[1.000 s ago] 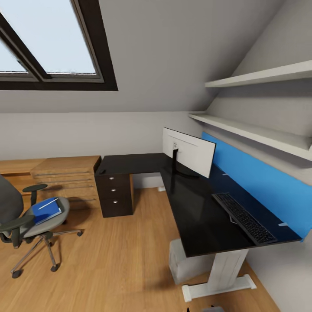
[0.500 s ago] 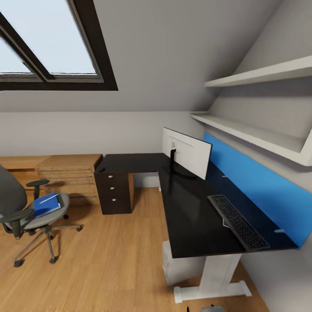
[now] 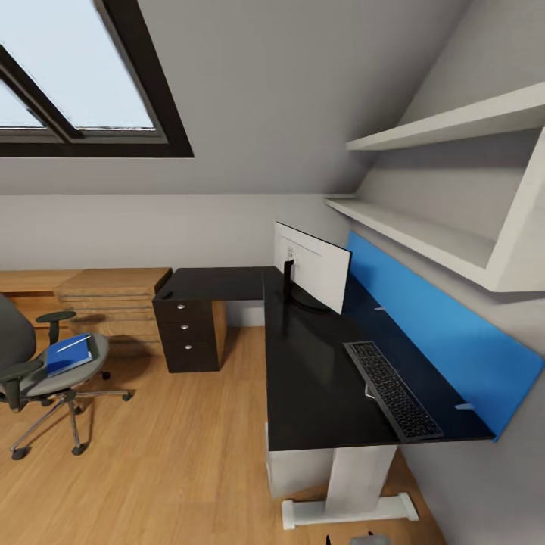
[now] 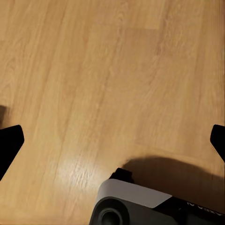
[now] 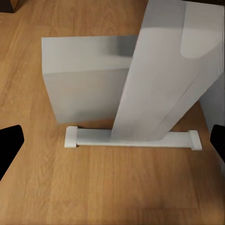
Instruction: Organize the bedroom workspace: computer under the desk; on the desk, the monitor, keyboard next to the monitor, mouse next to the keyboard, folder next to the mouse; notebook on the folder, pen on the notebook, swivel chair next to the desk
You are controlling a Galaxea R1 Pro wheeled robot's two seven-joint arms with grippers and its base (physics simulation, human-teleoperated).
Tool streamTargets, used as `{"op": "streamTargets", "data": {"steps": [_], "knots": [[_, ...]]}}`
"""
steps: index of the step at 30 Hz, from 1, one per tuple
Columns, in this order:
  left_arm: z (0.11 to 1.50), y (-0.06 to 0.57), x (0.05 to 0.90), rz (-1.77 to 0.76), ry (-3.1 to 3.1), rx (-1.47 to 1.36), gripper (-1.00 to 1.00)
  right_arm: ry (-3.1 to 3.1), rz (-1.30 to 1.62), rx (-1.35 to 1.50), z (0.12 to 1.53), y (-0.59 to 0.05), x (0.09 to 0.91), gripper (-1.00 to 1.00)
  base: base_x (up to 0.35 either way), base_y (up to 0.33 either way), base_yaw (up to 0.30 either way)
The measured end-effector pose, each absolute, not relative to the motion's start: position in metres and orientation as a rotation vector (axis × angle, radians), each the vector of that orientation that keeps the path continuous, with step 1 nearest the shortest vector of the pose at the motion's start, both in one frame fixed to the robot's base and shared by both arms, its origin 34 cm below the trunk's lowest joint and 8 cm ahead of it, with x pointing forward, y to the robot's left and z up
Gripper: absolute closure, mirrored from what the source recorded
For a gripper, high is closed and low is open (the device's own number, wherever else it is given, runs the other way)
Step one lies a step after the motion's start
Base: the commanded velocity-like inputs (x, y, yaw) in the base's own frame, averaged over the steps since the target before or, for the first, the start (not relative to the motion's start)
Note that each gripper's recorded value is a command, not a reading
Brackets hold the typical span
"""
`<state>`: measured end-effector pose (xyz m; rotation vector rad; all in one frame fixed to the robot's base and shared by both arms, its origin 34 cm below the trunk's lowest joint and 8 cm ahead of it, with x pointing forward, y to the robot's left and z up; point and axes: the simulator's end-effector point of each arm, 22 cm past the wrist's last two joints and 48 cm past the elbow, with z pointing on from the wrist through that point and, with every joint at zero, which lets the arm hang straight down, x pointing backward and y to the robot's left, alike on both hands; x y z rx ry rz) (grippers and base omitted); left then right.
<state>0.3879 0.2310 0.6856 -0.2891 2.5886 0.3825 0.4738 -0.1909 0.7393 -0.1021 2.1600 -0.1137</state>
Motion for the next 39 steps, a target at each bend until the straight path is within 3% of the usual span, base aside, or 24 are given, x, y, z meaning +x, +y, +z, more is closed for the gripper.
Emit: {"op": "streamTargets", "data": {"steps": [39], "knots": [[0.6929, 0.2371, 0.3964, 0.383, 2.502, -0.337, -1.0, 2.16, -0.113, -0.102, 0.7392, -0.1908, 0.4735, -1.0, 0.0, -0.016, 0.0]]}}
